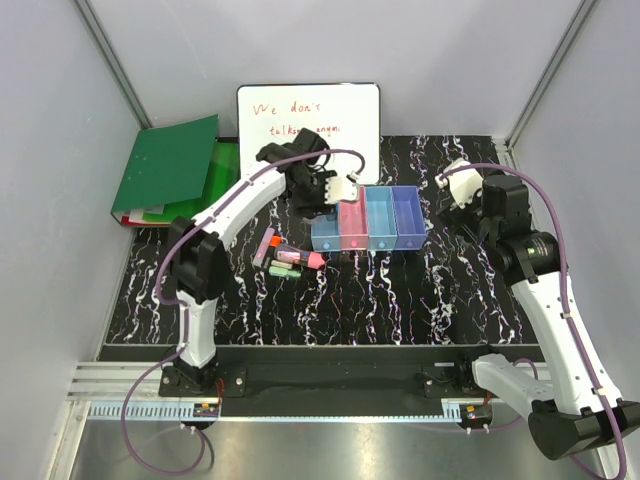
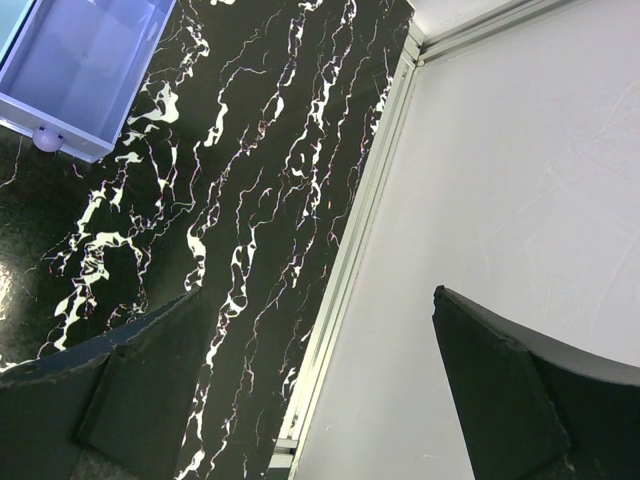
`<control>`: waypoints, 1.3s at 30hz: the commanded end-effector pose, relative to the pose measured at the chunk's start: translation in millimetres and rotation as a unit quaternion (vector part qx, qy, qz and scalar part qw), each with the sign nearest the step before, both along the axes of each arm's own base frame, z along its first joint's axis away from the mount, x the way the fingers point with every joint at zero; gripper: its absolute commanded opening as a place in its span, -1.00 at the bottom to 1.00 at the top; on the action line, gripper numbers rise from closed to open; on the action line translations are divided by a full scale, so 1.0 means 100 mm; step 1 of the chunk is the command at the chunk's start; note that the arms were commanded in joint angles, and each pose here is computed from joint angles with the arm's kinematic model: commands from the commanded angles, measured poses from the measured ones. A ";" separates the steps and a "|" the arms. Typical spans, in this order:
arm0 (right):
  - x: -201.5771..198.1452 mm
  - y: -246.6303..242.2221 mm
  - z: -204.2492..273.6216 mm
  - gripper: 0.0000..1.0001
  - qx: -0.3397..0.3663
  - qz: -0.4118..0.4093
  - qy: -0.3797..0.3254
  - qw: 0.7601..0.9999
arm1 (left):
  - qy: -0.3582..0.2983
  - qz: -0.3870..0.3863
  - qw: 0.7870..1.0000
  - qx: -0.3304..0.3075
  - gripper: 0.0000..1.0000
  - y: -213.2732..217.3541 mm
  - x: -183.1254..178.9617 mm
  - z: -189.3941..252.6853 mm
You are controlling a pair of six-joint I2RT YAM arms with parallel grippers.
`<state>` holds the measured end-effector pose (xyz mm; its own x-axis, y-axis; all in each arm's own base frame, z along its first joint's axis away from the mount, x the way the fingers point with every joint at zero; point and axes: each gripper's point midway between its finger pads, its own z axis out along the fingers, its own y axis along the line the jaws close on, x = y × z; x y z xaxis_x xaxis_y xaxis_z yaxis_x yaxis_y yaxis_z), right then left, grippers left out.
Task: Sort the stationery into containers
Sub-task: Place the stationery in the storage box.
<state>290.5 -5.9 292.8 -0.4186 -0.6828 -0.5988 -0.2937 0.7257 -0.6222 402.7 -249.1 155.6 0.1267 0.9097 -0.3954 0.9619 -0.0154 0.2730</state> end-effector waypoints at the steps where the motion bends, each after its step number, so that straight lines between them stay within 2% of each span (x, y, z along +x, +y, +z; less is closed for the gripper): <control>1: 0.00 -0.02 0.19 0.98 0.009 -0.004 -0.032 0.999 | -0.024 -0.031 0.999 -0.027 -1.00 -0.27 -0.05 0.26; 7: 0.00 -0.02 0.19 0.98 0.008 -0.004 -0.033 0.999 | -0.016 -0.041 0.999 -0.026 -1.00 -0.42 -0.10 0.19; 27: 0.01 -0.02 0.21 0.99 0.009 -0.002 -0.033 0.999 | 0.023 -0.019 1.000 -0.003 -1.00 -0.48 -0.04 -0.35; 33: 0.01 -0.01 0.19 0.98 0.010 -0.002 -0.032 0.999 | 0.019 -0.004 1.000 -0.009 -0.88 -0.50 0.00 -0.46; 39: 0.01 -0.02 0.20 0.98 0.010 -0.002 -0.033 0.999 | 0.023 0.002 1.000 -0.003 -0.87 -0.48 0.00 -0.55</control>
